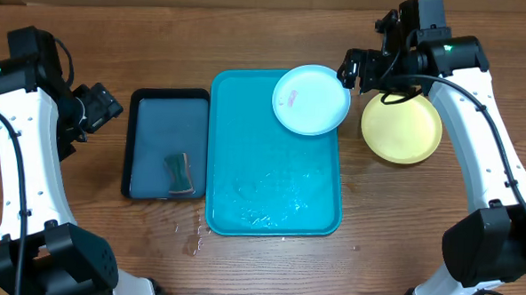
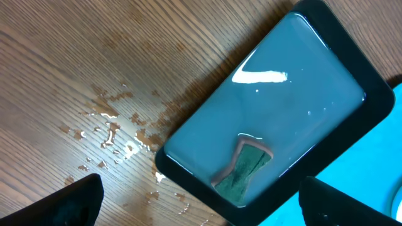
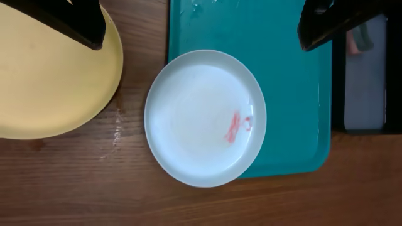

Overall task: Clean dirty plates on tray and stack at the side
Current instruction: 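Move the right gripper to the rim of the white plate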

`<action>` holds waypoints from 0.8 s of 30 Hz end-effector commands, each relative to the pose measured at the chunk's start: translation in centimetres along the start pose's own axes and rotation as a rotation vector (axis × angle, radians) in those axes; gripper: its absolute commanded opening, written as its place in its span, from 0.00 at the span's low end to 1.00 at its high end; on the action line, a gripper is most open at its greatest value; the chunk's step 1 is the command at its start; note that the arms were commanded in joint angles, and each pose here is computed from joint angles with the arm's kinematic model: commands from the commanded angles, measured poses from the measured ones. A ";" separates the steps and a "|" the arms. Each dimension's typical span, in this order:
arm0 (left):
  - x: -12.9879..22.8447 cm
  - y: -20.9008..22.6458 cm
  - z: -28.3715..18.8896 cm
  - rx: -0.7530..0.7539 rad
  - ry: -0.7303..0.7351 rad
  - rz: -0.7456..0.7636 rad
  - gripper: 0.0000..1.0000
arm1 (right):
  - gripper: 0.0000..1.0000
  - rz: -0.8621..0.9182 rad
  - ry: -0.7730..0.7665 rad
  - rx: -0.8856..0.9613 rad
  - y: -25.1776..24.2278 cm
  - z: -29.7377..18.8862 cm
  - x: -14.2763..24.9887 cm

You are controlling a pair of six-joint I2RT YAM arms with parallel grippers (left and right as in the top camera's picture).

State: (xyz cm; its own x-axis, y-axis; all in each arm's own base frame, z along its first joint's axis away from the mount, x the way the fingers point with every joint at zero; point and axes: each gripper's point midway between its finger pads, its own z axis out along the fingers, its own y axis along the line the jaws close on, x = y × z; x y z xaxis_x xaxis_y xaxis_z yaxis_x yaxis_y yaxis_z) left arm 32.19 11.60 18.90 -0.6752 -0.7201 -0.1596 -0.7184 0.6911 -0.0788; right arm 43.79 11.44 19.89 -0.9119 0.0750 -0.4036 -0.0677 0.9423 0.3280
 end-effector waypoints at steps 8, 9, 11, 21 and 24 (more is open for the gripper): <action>-0.3 0.1 -1.0 0.005 -0.031 -0.015 1.00 | 0.48 -0.003 -0.004 0.104 -3.4 5.0 1.0; -0.3 0.1 -1.0 0.005 -0.031 -0.015 1.00 | 0.43 -0.004 -0.011 0.113 -3.8 5.5 1.1; -0.3 0.1 -1.0 0.005 -0.031 -0.015 1.00 | 0.39 -0.001 -0.024 0.120 -4.2 6.3 1.3; -0.3 0.1 -1.0 0.005 -0.031 -0.015 1.00 | 0.40 -0.016 -0.098 0.098 -5.2 9.9 2.0; -0.3 0.1 -1.0 0.005 -0.031 -0.015 1.00 | 0.40 -0.018 -0.110 0.095 -5.5 10.6 2.4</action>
State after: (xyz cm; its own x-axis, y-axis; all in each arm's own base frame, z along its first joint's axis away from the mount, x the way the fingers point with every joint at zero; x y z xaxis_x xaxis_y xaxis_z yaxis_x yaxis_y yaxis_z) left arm 32.19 11.59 18.91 -0.6752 -0.7201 -0.1600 -0.7184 0.6911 -0.0790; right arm 46.73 10.01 9.15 -0.8550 0.0892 -0.5110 -0.0460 0.9682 0.2459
